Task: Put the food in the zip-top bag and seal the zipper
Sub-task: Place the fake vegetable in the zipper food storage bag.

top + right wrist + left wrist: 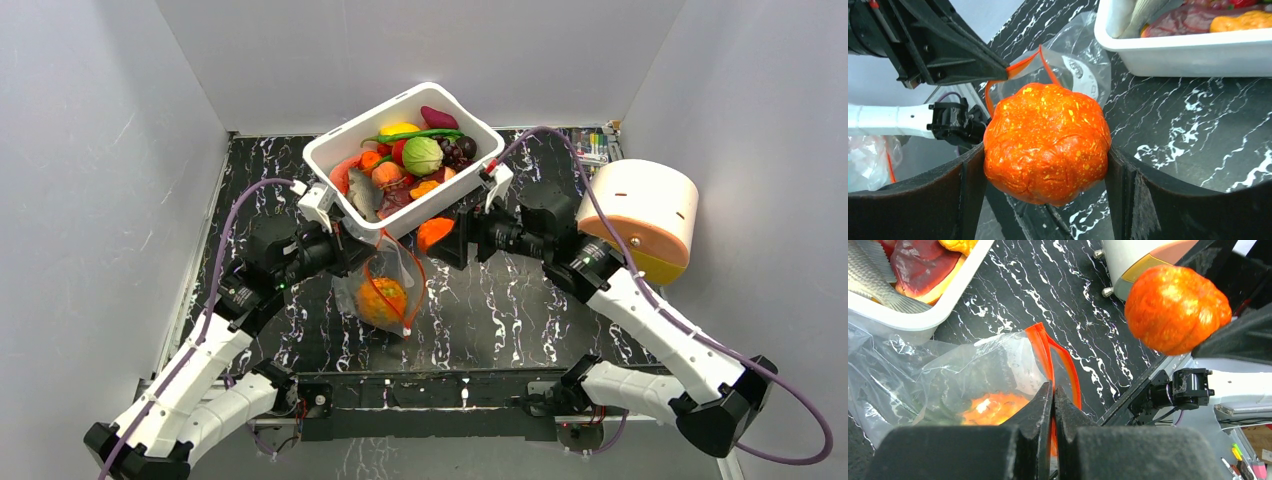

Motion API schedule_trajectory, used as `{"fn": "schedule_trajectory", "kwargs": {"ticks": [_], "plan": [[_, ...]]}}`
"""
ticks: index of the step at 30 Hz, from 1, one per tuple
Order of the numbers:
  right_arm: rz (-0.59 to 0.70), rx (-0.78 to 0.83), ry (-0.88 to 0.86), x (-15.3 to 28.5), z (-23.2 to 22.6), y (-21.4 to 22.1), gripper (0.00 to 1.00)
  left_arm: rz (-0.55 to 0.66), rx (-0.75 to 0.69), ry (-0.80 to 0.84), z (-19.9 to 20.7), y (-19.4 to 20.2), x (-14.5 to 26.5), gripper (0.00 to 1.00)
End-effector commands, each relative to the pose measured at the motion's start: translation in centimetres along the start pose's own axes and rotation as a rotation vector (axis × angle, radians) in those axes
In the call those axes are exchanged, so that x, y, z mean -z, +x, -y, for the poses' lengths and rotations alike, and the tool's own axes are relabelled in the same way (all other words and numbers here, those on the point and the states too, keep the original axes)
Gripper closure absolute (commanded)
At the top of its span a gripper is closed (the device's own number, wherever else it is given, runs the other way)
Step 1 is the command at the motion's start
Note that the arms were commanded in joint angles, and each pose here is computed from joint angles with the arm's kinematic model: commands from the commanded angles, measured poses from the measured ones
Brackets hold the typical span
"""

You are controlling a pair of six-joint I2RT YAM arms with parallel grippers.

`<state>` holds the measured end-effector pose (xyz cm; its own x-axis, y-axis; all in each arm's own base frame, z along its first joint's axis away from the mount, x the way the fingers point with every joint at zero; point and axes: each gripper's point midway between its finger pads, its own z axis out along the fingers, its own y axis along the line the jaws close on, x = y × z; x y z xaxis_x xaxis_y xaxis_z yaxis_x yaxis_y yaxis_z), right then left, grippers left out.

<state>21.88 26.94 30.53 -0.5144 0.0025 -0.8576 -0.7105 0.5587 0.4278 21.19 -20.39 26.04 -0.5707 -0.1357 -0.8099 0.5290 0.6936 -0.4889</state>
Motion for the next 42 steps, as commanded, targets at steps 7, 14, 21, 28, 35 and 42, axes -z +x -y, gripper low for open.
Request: {"fn": "schedule_trajectory", "kwargs": {"ticks": [7,14,21,28,35,42], "plan": [[-0.060,-0.371,-0.088,-4.0,-6.7,5.0,0.47,0.064,0.031,0.046,1.5,-1.9,0.4,1.00],[0.045,-0.590,0.016,-5.2,-5.6,4.3,0.45,0.080,0.050,0.074,2.1,-2.0,0.6,1.00],[0.108,-0.689,0.098,-5.9,-4.5,3.1,0.42,0.080,0.063,0.095,2.4,-2.0,0.5,1.00],[0.141,-0.756,0.108,-6.7,-4.3,2.3,0.41,0.085,0.066,0.102,2.5,-2.0,0.4,1.00],[0.124,-0.785,0.073,-8.0,-5.2,1.9,0.31,0.084,0.073,0.109,2.6,-2.0,0.3,1.00],[0.137,-0.753,0.088,-7.0,-5.1,1.4,0.07,0.088,0.070,0.104,2.5,-2.0,0.4,1.00]]}}
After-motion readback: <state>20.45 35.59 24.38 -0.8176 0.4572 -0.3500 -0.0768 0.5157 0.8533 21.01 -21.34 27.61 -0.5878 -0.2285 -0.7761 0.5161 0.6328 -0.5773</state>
